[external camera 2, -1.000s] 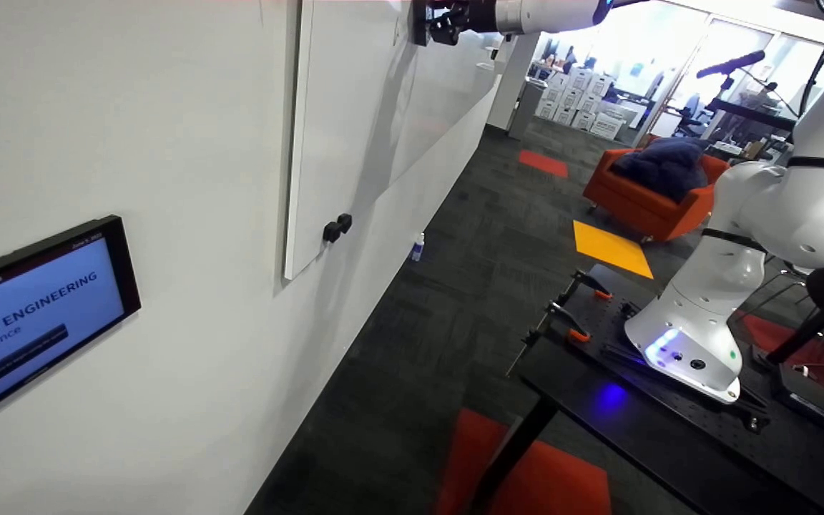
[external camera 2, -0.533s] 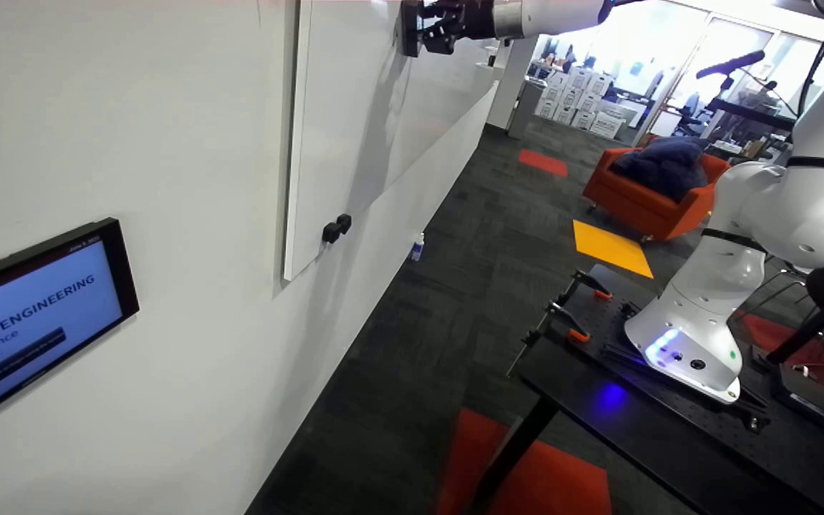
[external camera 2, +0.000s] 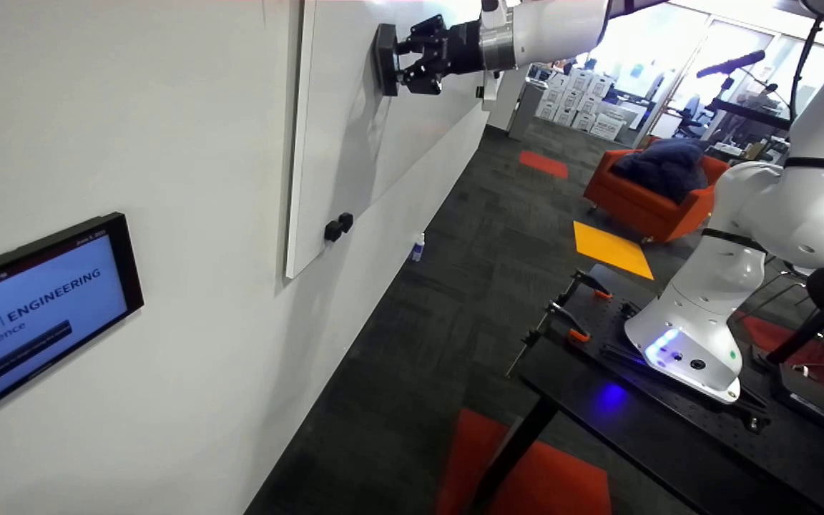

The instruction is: Use the gray eraser to erase the white board

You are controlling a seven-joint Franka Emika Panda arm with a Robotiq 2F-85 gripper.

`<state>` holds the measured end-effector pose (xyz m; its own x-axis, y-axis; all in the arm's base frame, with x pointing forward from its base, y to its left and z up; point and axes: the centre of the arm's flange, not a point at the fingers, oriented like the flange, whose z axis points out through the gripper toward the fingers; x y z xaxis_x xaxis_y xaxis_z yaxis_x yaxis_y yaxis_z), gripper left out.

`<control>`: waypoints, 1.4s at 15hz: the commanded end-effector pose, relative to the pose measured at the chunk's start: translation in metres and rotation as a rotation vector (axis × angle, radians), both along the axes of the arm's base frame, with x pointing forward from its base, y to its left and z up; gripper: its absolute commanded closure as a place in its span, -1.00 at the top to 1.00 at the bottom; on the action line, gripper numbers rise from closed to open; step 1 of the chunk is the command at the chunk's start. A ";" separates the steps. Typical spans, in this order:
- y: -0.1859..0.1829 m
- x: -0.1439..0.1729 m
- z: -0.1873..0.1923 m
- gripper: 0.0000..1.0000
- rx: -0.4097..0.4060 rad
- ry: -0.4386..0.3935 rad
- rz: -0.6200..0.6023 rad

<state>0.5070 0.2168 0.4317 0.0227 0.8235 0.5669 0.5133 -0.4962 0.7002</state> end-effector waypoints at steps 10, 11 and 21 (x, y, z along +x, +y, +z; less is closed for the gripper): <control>-0.047 -0.095 -0.024 -0.38 -0.161 -0.466 -0.142; -0.048 -0.098 -0.023 -0.38 -0.164 -0.460 -0.139; 0.024 -0.100 -0.050 -0.38 -0.211 -0.395 -0.042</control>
